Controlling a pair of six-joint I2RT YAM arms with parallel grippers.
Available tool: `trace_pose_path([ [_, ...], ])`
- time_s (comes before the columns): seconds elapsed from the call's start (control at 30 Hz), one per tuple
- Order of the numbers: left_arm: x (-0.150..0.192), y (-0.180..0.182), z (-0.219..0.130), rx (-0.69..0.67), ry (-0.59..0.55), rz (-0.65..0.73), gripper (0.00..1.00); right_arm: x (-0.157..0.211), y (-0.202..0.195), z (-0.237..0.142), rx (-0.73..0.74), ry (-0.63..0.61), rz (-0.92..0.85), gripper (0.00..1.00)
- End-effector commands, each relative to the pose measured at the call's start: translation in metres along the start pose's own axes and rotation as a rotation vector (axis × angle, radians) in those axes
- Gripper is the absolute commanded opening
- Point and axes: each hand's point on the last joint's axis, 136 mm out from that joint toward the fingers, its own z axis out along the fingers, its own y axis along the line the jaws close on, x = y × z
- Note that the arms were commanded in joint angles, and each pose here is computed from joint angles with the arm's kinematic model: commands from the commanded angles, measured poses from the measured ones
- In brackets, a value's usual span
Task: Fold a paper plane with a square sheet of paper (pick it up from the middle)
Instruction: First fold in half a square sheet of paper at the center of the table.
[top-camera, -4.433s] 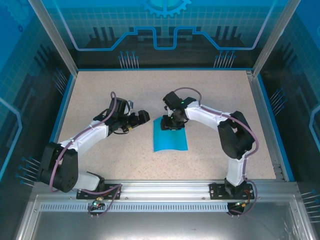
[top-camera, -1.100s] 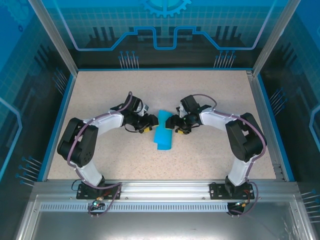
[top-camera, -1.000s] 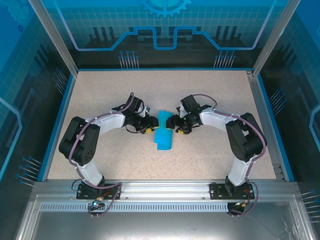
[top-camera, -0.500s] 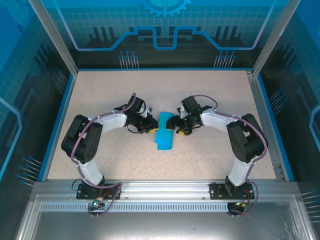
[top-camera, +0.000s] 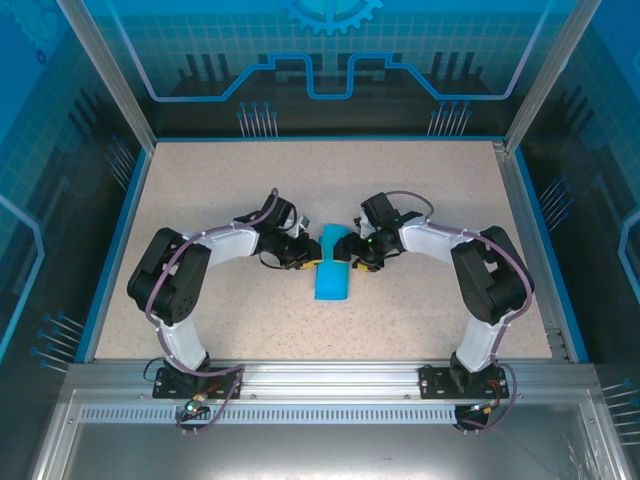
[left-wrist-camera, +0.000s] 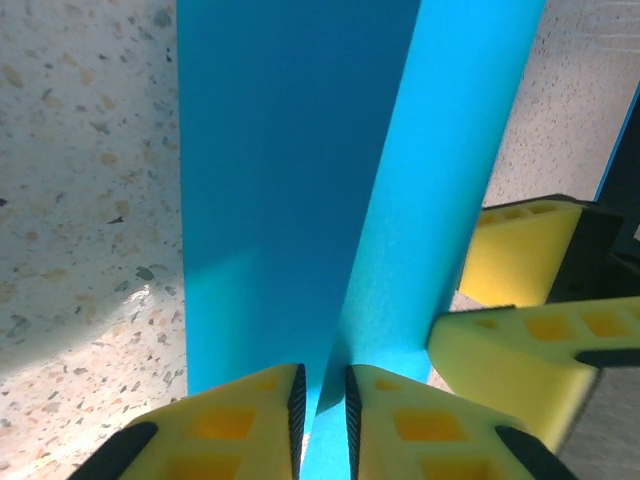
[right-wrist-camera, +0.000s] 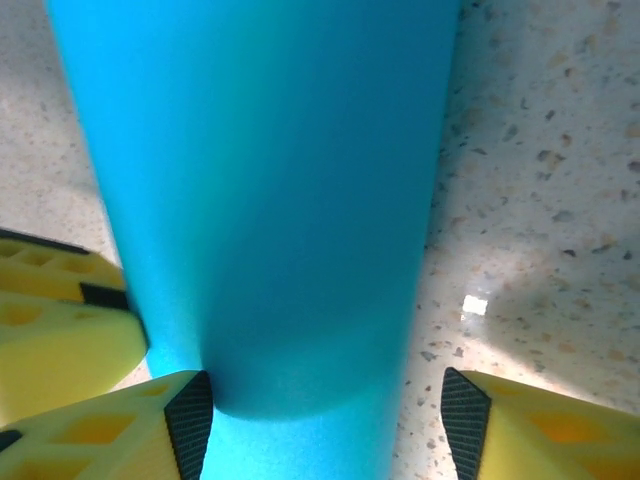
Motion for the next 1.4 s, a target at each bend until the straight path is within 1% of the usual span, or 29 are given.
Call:
trace_pose_path([
  [0.0, -0.004, -0.004, -0.005, -0.012, -0.039, -0.004, 0.29, 0.007, -0.013, 0.008, 0.083, 0.041, -0.013, 0.63],
  [0.03, -0.004, -0.002, -0.007, -0.026, -0.050, -0.005, 0.36, 0.008, -0.012, 0.010, 0.080, 0.048, -0.020, 0.63],
  [0.1, -0.006, -0.001, -0.014, -0.051, -0.081, 0.005, 0.38, 0.009, -0.014, 0.013, 0.097, 0.047, -0.020, 0.63],
  [0.13, -0.007, 0.001, -0.017, -0.069, -0.098, 0.003, 0.43, 0.009, -0.016, 0.013, 0.109, 0.044, -0.014, 0.63],
  [0.17, -0.009, 0.002, -0.021, -0.087, -0.121, 0.002, 0.45, 0.009, -0.018, 0.014, 0.123, 0.043, -0.013, 0.63],
  [0.27, -0.013, 0.007, -0.035, -0.139, -0.191, 0.002, 0.49, 0.008, -0.017, 0.016, 0.142, 0.044, -0.023, 0.65],
  [0.4, -0.015, 0.017, -0.052, -0.209, -0.262, -0.011, 0.49, 0.009, -0.016, 0.019, 0.166, 0.048, -0.018, 0.66],
  [0.57, -0.015, 0.024, -0.062, -0.242, -0.308, -0.033, 0.50, 0.011, -0.016, 0.021, 0.207, 0.062, -0.033, 0.69],
  [0.73, -0.015, 0.025, -0.063, -0.239, -0.311, -0.035, 0.50, 0.013, -0.019, 0.022, 0.249, 0.083, -0.023, 0.71],
  [1.0, -0.016, 0.026, -0.063, -0.238, -0.312, -0.036, 0.51, 0.018, -0.031, 0.027, 0.336, 0.095, 0.014, 0.80],
  [1.13, -0.016, 0.026, -0.061, -0.232, -0.304, -0.030, 0.50, 0.021, -0.034, 0.030, 0.367, 0.112, 0.013, 0.80],
  [1.37, -0.016, 0.022, -0.054, -0.198, -0.278, -0.037, 0.49, 0.024, -0.042, 0.033, 0.401, 0.126, 0.031, 0.76],
])
